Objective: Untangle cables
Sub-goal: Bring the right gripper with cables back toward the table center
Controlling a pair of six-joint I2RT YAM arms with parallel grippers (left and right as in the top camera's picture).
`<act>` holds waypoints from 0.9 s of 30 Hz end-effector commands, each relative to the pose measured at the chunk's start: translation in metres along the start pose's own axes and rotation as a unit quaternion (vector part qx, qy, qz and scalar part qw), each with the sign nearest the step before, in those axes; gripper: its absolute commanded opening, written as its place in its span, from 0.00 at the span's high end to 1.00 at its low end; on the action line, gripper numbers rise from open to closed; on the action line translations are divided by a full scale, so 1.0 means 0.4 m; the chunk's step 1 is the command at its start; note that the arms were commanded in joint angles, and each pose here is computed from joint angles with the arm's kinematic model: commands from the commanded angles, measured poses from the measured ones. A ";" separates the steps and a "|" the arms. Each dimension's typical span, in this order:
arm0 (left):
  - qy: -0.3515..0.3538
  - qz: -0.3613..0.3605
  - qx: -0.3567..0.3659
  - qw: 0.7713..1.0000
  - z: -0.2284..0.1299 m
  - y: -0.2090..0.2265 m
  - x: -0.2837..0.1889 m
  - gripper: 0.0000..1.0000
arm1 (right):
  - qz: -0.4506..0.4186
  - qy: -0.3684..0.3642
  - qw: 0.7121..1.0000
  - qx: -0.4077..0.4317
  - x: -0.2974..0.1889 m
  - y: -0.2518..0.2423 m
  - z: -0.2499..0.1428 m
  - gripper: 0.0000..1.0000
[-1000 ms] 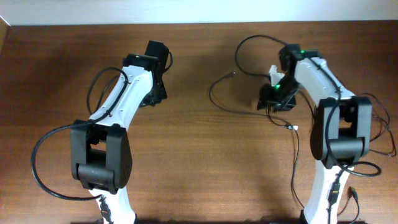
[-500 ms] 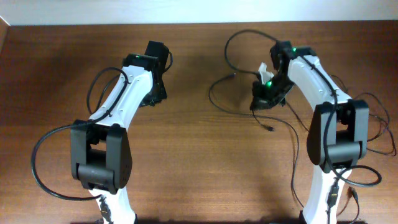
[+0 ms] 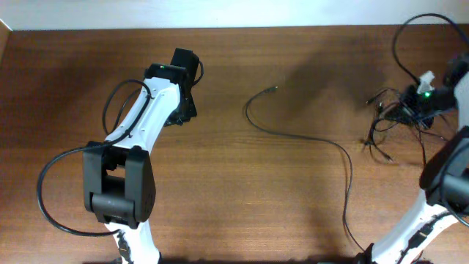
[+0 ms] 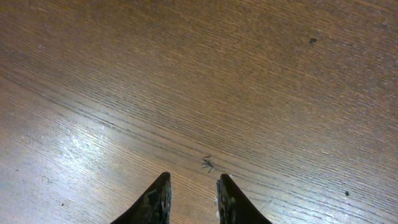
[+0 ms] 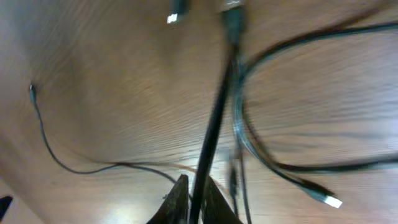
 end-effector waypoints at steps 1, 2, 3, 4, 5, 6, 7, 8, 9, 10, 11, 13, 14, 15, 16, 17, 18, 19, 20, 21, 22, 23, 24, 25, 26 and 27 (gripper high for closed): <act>-0.005 -0.006 -0.004 1.000 -0.001 -0.002 -0.014 0.75 | -0.008 -0.010 1.000 0.010 -0.045 -0.026 -0.002 0.11; -0.005 -0.005 -0.005 1.000 -0.001 -0.002 -0.014 0.75 | -0.022 0.000 0.999 0.024 -0.049 -0.046 -0.015 0.05; -0.005 -0.005 -0.005 1.000 -0.001 -0.002 -0.014 0.74 | -0.065 0.010 0.997 0.047 -0.052 -0.078 -0.030 0.04; -0.005 -0.005 -0.004 1.000 -0.001 -0.002 -0.014 0.74 | -0.090 0.016 0.994 0.058 -0.054 -0.094 -0.040 0.04; -0.005 -0.006 -0.004 1.000 -0.001 -0.002 -0.014 0.74 | -0.100 0.031 0.993 0.058 -0.052 -0.092 -0.057 0.04; -0.005 -0.006 -0.004 1.000 -0.001 -0.002 -0.014 0.73 | -0.102 0.049 0.992 0.058 -0.048 -0.081 -0.078 0.04; -0.005 -0.006 -0.004 1.000 -0.001 -0.002 -0.014 0.73 | -0.105 0.068 0.991 0.045 -0.043 -0.068 -0.099 0.04; -0.005 -0.006 -0.004 1.000 -0.001 -0.002 -0.014 0.73 | -0.108 0.089 0.990 0.026 -0.037 -0.052 -0.120 0.04; -0.005 -0.005 -0.004 1.000 -0.001 -0.002 -0.014 0.73 | -0.118 0.110 0.987 0.009 -0.029 -0.034 -0.145 0.04; -0.005 -0.006 -0.004 1.000 -0.001 -0.002 -0.014 0.73 | -0.148 0.130 0.980 -0.007 -0.021 -0.023 -0.170 0.04; -0.005 -0.006 -0.004 1.000 -0.001 -0.002 -0.014 0.73 | -0.174 0.146 0.974 -0.023 -0.009 -0.014 -0.191 0.04; -0.005 -0.006 -0.004 1.000 -0.001 -0.002 -0.014 0.72 | -0.212 0.173 0.960 -0.058 0.027 0.009 -0.230 0.04; -0.005 -0.005 -0.004 1.000 -0.001 -0.002 -0.014 0.72 | -0.215 0.180 0.958 -0.065 0.041 0.016 -0.240 0.04; -0.005 -0.005 -0.004 1.000 -0.001 -0.002 -0.014 0.72 | -0.220 0.190 0.954 -0.078 0.065 0.027 -0.257 0.04; -0.005 -0.005 -0.004 1.000 -0.001 -0.002 -0.014 0.72 | -0.236 0.197 0.946 -0.102 0.110 0.032 -0.277 0.04; -0.005 -0.005 -0.004 1.000 -0.001 -0.002 -0.014 0.72 | -0.239 0.199 0.943 -0.114 0.139 0.035 -0.288 0.04; -0.005 -0.005 -0.004 1.000 -0.001 -0.002 -0.014 0.72 | -0.240 0.200 0.942 -0.123 0.166 0.034 -0.297 0.05; -0.005 -0.005 -0.004 1.000 -0.001 -0.002 -0.014 0.72 | -0.242 0.201 0.940 -0.131 0.192 0.032 -0.306 0.08; -0.005 -0.005 -0.004 1.000 -0.001 -0.002 -0.014 0.72 | -0.243 0.200 0.939 -0.140 0.221 0.028 -0.315 0.13; -0.005 -0.005 -0.004 1.000 -0.001 -0.002 -0.014 0.71 | -0.243 0.197 0.938 -0.148 0.241 0.027 -0.321 0.24; -0.005 -0.005 -0.004 1.000 -0.001 -0.002 -0.014 0.72 | -0.244 0.197 0.937 -0.152 0.255 0.025 -0.326 0.37; -0.005 -0.005 -0.004 1.000 -0.001 -0.002 -0.014 0.72 | -0.244 0.197 0.936 -0.158 0.266 0.025 -0.332 0.57; -0.005 -0.006 -0.004 1.000 -0.001 -0.002 -0.014 0.72 | -0.245 0.197 0.935 -0.162 0.269 0.030 -0.335 0.96; -0.005 -0.005 -0.004 1.000 -0.001 -0.002 -0.014 0.72 | -0.240 0.197 0.936 -0.164 0.268 0.039 -0.339 0.96; -0.005 -0.006 -0.004 1.000 -0.001 -0.002 -0.014 0.72 | -0.226 0.190 0.940 -0.174 0.260 0.062 -0.343 0.96; -0.005 -0.006 -0.004 1.000 -0.001 -0.002 -0.014 0.72 | -0.210 0.184 0.942 -0.188 0.252 0.083 -0.345 0.96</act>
Point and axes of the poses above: each gripper's point midway between its finger pads, its own x axis out along the fingers, its own y axis along the line the jaws close on, z = x × y, the point moved 2 cm from there along -x, back along the fingers
